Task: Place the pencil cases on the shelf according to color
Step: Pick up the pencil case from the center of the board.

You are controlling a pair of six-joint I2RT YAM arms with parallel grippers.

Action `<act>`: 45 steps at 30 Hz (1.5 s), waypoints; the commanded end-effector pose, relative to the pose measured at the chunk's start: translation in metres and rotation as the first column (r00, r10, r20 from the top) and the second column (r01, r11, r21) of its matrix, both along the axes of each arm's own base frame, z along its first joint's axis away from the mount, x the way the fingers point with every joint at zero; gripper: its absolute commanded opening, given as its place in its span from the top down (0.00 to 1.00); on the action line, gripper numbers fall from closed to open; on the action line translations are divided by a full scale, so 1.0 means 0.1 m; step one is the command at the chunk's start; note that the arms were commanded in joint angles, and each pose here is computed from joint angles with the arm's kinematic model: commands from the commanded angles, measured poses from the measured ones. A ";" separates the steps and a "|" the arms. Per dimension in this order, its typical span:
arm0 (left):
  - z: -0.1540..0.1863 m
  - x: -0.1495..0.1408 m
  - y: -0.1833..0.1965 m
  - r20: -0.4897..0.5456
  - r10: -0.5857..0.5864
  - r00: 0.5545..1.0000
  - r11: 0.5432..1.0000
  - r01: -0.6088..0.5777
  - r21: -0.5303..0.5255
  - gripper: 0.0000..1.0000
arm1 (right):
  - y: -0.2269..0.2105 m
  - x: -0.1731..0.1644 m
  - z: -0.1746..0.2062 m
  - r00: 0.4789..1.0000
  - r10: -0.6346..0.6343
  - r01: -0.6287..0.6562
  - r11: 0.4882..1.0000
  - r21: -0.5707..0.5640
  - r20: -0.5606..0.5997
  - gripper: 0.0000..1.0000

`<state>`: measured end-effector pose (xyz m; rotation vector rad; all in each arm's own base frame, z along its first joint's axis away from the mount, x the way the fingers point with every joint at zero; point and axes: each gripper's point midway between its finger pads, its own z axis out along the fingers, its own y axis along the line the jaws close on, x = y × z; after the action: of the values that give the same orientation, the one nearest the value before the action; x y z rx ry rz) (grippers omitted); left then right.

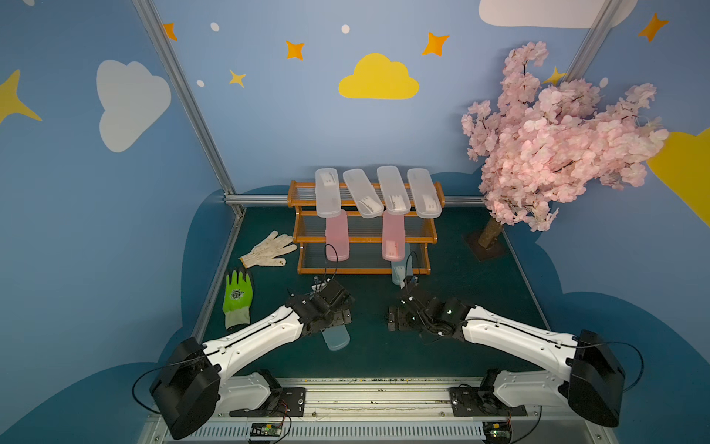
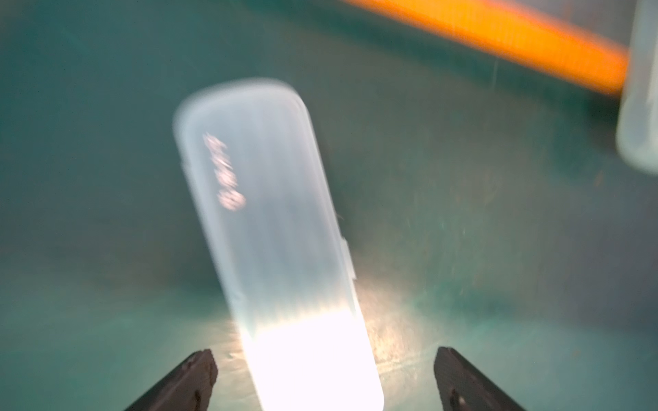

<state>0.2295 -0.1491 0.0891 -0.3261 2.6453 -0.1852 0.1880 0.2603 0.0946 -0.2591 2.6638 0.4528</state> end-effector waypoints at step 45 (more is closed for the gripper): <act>0.32 -0.21 1.31 0.125 0.367 0.922 0.929 -0.355 -0.106 0.00 | 1.30 -0.22 -0.24 0.978 0.210 -0.204 0.936 -0.286 -0.011 0.33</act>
<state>0.2029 -0.0120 0.1155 -0.8150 2.4014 -0.1360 0.1497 0.4074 0.0302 -0.7539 2.7620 0.1280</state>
